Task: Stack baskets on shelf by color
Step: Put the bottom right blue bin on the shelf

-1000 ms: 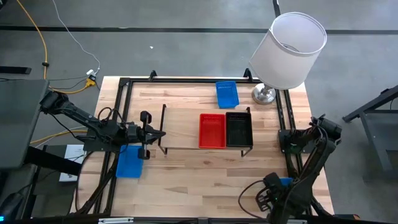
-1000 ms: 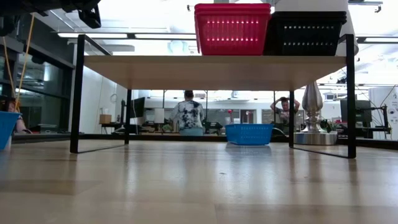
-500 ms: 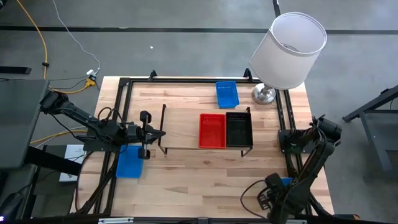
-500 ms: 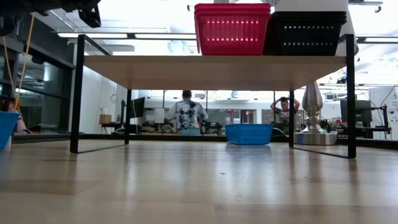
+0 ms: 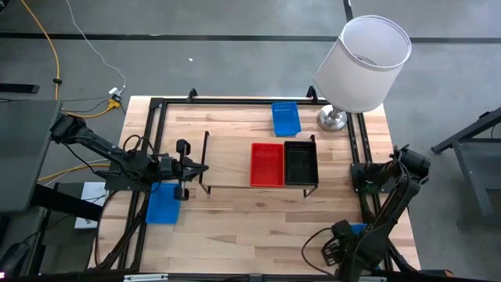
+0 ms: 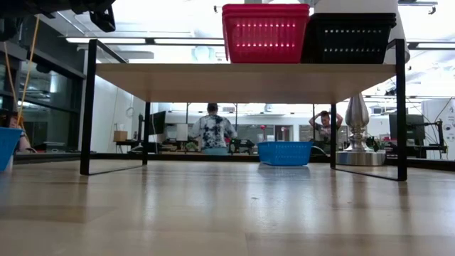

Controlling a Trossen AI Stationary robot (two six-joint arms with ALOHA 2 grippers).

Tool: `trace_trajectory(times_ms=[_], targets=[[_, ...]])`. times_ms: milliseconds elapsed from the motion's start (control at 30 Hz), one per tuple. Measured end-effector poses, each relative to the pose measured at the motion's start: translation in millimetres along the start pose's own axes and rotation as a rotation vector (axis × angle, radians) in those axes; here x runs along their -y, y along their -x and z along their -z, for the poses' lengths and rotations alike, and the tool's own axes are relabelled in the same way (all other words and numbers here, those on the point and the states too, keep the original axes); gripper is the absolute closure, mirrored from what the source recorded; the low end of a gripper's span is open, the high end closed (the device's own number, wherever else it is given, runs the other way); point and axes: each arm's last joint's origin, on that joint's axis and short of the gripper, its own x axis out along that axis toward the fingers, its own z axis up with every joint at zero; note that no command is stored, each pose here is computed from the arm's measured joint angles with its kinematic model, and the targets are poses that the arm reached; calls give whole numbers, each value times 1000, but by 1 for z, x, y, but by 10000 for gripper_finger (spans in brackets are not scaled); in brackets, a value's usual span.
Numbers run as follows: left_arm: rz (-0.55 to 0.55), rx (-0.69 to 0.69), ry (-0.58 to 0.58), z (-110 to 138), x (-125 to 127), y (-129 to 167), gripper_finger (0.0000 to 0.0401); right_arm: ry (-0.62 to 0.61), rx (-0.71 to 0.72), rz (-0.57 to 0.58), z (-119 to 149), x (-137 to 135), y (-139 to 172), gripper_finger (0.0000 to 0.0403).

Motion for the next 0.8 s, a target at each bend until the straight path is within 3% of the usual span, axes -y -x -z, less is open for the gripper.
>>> trace_trajectory(times_ms=[167, 367, 500, 700, 800], targets=[[0, 0, 0, 0, 0, 0, 398, -24, -25, 26, -6, 0, -21, 179], [0, 0, 3, 0, 0, 0, 398, -34, -23, 39, -8, 1, -24, 191], [0, 0, 2, 0, 0, 0, 398, -34, -44, 49, -7, 1, -24, 247], [1, 0, 1, 0, 0, 0, 398, 18, -89, 42, -6, -2, -23, 386], [1, 0, 0, 0, 0, 0, 398, 83, -121, 3, -6, -11, -17, 385]])
